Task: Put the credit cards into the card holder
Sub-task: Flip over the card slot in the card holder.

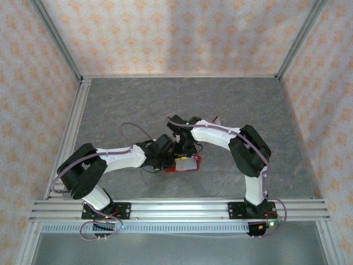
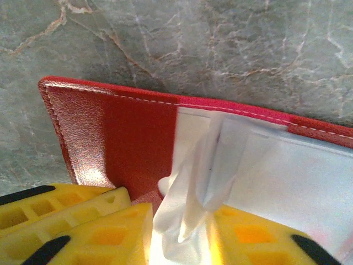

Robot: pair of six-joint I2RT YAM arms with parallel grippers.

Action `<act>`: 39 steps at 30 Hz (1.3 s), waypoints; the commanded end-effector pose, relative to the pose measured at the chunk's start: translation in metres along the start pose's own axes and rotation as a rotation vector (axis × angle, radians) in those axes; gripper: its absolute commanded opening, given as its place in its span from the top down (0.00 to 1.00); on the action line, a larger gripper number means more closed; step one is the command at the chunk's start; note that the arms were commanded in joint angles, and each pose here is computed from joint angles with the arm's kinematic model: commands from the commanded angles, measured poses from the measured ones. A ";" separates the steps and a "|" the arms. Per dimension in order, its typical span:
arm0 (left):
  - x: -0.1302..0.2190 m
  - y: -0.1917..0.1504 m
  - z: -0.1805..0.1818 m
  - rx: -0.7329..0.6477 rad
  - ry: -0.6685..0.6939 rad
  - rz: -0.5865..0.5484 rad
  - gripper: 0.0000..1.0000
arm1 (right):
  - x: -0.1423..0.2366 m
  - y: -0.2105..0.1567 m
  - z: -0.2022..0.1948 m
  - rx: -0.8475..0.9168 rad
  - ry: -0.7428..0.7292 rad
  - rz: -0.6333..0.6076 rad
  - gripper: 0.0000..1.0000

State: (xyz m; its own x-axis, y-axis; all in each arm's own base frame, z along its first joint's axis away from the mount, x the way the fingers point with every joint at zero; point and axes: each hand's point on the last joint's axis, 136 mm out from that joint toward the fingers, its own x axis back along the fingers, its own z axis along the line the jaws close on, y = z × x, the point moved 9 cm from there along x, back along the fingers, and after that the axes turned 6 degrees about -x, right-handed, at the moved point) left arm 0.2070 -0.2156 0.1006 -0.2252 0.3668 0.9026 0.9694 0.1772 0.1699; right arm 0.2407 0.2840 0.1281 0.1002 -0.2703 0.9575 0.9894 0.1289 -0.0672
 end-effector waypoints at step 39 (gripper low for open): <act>0.074 -0.024 0.058 0.037 0.103 -0.085 0.86 | 0.014 0.028 0.060 -0.044 0.312 0.015 0.52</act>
State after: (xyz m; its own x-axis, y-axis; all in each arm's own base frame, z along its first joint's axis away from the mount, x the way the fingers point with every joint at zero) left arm 0.1665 -0.1555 0.1422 -0.2893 0.3161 0.9036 0.9492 0.2172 0.2279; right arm 0.2602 0.3313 0.1493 0.1350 -0.5265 0.8394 0.9908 0.0827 -0.1075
